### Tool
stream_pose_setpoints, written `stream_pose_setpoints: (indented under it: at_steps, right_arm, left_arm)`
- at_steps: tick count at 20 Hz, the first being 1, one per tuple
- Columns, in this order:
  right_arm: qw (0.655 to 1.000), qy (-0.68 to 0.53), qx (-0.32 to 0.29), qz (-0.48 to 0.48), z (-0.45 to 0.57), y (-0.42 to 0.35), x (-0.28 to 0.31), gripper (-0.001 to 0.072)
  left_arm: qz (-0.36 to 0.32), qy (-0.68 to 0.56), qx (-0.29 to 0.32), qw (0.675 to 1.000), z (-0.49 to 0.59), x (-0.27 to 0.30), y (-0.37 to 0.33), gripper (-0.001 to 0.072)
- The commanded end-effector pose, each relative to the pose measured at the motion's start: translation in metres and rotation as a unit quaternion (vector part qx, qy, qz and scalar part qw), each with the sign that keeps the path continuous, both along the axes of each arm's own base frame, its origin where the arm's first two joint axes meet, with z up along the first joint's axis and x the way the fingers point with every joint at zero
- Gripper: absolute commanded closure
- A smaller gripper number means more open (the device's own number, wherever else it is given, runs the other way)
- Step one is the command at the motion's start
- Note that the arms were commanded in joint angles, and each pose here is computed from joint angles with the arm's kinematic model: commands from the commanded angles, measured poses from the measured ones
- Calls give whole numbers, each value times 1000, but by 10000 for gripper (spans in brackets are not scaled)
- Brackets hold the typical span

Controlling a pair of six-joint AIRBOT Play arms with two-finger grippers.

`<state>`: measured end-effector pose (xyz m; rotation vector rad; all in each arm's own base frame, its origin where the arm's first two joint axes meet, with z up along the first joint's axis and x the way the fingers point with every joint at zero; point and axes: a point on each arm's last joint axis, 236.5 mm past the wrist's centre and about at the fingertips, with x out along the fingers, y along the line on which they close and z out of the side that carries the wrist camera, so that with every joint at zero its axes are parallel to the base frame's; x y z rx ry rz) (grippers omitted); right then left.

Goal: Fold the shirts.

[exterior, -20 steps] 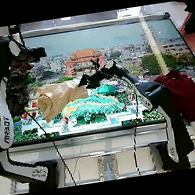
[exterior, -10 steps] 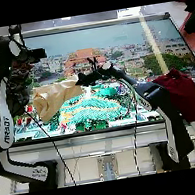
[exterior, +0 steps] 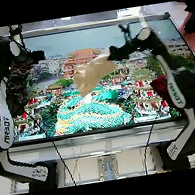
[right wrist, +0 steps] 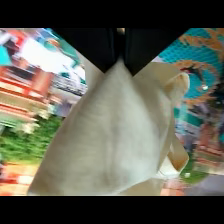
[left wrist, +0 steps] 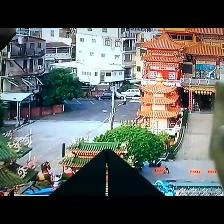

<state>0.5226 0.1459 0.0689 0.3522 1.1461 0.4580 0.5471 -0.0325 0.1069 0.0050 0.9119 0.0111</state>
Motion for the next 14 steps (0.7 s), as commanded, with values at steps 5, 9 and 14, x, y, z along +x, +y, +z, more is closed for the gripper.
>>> stream_pose_setpoints:
  at_steps: [5,9,14]
  right_arm:
    - [931,121,-264,-219,83,-270,-149,690]
    - [870,192,-310,-331,91,-350,-235,690]
    - [815,348,-275,-373,22,-377,-337,689]
  left_arm:
    - [-3,4,-22,1000,0,-2,-9,696]
    - [-6,9,-39,999,-1,-4,-16,696]
    - [-14,10,-81,997,0,-4,-35,696]
